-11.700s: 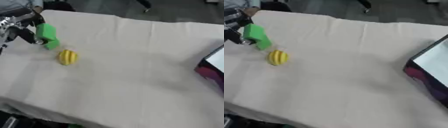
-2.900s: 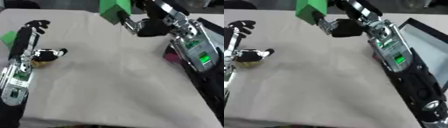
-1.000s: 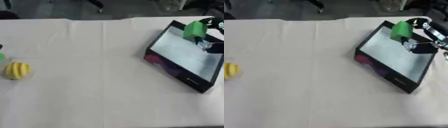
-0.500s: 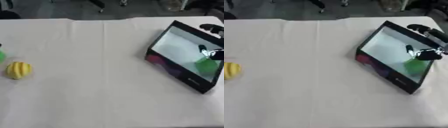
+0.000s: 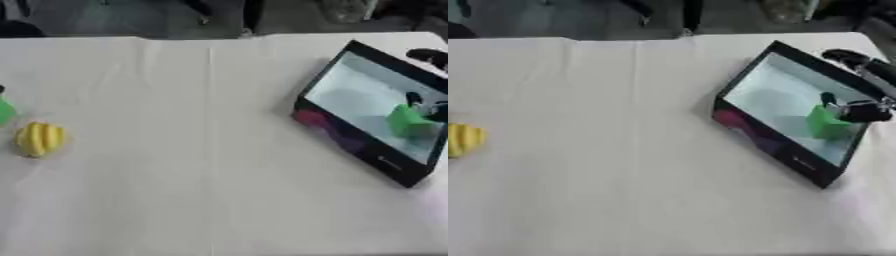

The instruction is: Pick up the objects with one hand, pass them to the other hand, and then place them into the box on the other side of the table.

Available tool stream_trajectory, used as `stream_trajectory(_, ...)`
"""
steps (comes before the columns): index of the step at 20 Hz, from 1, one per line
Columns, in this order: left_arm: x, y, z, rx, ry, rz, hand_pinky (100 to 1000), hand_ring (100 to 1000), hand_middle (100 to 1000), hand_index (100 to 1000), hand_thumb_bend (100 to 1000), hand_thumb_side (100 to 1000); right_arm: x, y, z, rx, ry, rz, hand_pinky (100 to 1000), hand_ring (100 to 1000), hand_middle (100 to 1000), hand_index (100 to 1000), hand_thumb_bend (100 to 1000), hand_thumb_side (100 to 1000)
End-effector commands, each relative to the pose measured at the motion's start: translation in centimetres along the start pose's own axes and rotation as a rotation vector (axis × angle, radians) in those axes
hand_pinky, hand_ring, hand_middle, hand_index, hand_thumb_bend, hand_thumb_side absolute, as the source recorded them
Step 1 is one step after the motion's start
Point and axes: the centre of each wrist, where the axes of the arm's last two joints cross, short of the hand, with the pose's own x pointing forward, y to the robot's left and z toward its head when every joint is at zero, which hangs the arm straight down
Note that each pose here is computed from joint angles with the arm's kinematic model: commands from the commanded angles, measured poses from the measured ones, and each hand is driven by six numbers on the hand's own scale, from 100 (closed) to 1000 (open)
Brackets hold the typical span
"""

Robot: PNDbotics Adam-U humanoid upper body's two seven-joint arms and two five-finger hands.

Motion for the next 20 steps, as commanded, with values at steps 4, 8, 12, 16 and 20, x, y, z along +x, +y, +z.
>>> stream_trajectory(4, 0.0, 2.3, -1.2, 0.031, -0.023, -0.039, 735, 696, 702, 823, 673, 167, 3.3, -2.8, -0.7, -0.151, -0.146, -0.340, 1000, 1000, 1000, 1000, 100, 355)
stream_trajectory(8, -0.4, 3.2, -2.6, -0.042, -0.039, -0.101, 760, 731, 732, 849, 689, 207, 5.8, -4.0, -0.9, -0.162, -0.307, -0.521, 1000, 1000, 1000, 1000, 100, 480)
stream_trajectory(12, -1.3, 4.6, -4.7, -0.202, -0.045, -0.173, 782, 758, 749, 861, 704, 236, 7.1, -4.9, -0.8, -0.155, -0.379, -0.598, 1000, 1000, 1000, 1000, 100, 510)
stream_trajectory(16, -2.7, 6.0, -6.8, -0.367, -0.040, -0.219, 804, 782, 767, 873, 748, 225, 8.2, -5.4, -0.8, -0.158, -0.399, -0.622, 1000, 1000, 1000, 1000, 100, 513)
stream_trajectory(20, -4.3, 7.1, -8.8, -0.477, 0.010, -0.274, 818, 797, 777, 888, 795, 214, 9.0, -5.7, -0.8, -0.160, -0.422, -0.626, 1000, 1000, 1000, 1000, 100, 515)
